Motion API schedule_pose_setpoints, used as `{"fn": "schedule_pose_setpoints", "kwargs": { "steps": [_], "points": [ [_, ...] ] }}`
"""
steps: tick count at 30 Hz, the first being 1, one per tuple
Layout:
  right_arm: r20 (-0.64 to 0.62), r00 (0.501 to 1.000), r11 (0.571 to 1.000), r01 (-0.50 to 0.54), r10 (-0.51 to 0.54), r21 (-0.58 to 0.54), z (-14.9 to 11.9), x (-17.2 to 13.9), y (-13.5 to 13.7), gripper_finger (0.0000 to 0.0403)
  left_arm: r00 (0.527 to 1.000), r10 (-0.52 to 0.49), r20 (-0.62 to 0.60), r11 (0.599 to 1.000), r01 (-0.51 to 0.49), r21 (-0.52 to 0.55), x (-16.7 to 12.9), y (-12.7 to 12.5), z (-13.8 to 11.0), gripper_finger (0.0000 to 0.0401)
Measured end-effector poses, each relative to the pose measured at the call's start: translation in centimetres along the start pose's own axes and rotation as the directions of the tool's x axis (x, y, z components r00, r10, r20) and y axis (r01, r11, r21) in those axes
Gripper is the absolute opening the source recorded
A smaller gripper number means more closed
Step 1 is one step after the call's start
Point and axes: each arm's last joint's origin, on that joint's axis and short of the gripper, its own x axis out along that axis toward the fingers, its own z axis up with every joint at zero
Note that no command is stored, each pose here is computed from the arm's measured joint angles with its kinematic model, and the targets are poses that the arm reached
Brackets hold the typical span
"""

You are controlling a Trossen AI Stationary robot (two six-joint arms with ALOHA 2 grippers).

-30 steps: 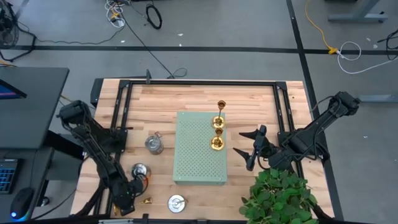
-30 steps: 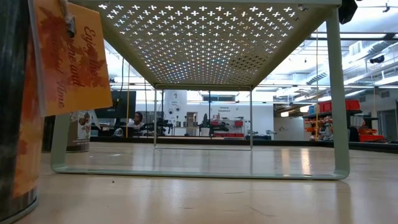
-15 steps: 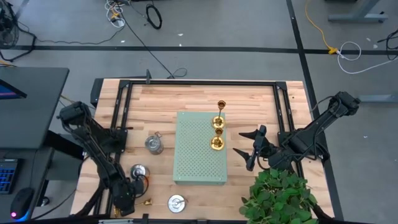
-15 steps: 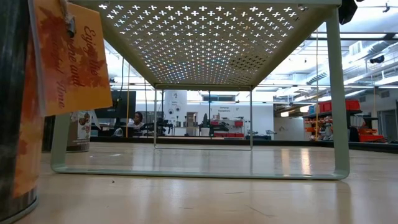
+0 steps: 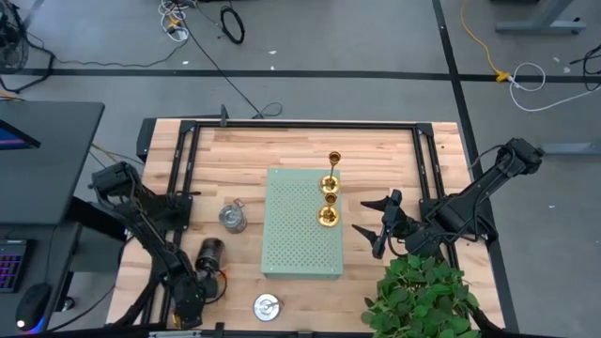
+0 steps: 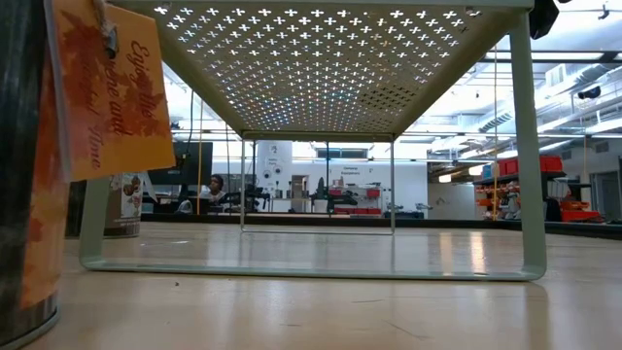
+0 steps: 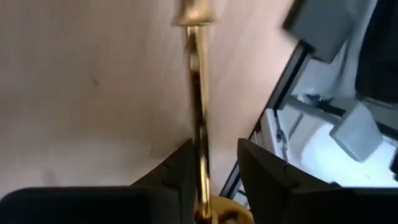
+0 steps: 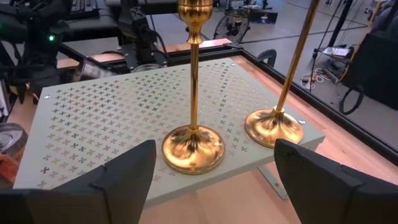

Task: Pick & Place candle stick holders
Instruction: Align the short gold candle holder with the other short gold candle holder on the shelf

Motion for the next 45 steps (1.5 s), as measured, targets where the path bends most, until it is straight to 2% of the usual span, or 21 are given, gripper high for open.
{"fn": "schedule_pose_setpoints", "kwargs": {
  "steps": [4,8,9,18,23,27,30,34,36,38,41,45],
  "points": [
    [0.000,1.000,1.000,0.000,0.000,0.000,0.0,0.0,0.0,0.0332,0.997,0.022,-0.075,1.000,-0.023,-0.013,0.6,0.4,0.2,0.0096],
    [0.000,1.000,1.000,0.001,-0.001,0.000,0.0,0.0,0.0,0.0332,0.998,0.013,-0.065,1.000,-0.011,0.029,0.5,0.4,0.3,0.0024],
    [0.000,1.000,1.000,0.000,0.000,0.001,0.0,0.0,0.0,0.0332,0.998,0.012,-0.062,0.999,-0.010,0.036,0.4,0.3,0.3,0.0016],
    [0.001,1.000,1.000,0.001,-0.001,0.001,0.0,0.0,0.0,0.0332,0.999,0.027,-0.046,0.999,-0.026,0.028,-0.1,0.2,0.5,0.0015],
    [0.000,1.000,1.000,0.000,0.000,0.001,0.0,0.0,0.0,0.0332,1.000,-0.024,0.012,0.999,0.024,0.045,-1.8,-0.4,0.5,0.0015],
    [0.000,1.000,1.000,0.000,0.000,0.001,0.0,0.0,0.0,0.0332,0.999,0.043,0.021,0.999,-0.044,0.031,-3.8,-0.8,0.0,0.0015],
    [-0.020,0.999,0.999,-0.035,0.035,-0.017,0.0,0.0,0.1,0.0332,0.996,0.080,0.036,0.995,-0.081,0.056,-5.9,-2.0,-0.5,0.0015],
    [-0.057,0.993,0.993,-0.105,0.102,-0.052,-0.2,0.0,0.3,0.0332,0.978,0.140,0.152,0.984,-0.155,0.093,-9.6,-4.0,-1.0,0.0015],
    [-0.068,0.990,0.989,-0.127,0.122,-0.070,-0.2,0.0,0.4,0.0332,0.951,0.174,0.254,0.972,-0.207,0.109,-11.9,-5.1,-1.2,0.0015],
    [-0.072,0.988,0.988,-0.139,0.134,-0.073,-0.2,0.0,0.4,0.0332,0.898,0.214,0.383,0.948,-0.285,0.138,-13.9,-5.9,-1.3,0.0015],
    [-0.069,0.987,0.987,-0.149,0.145,-0.060,-0.1,0.0,0.5,0.0332,0.791,0.216,0.572,0.900,-0.388,0.197,-16.6,-7.4,-1.3,0.0015],
    [-0.070,0.979,0.980,-0.194,0.191,-0.045,0.1,-0.1,0.7,0.0332,0.635,0.171,0.754,0.807,-0.529,0.262,-18.8,-8.8,-0.8,0.0015]
  ]
}}
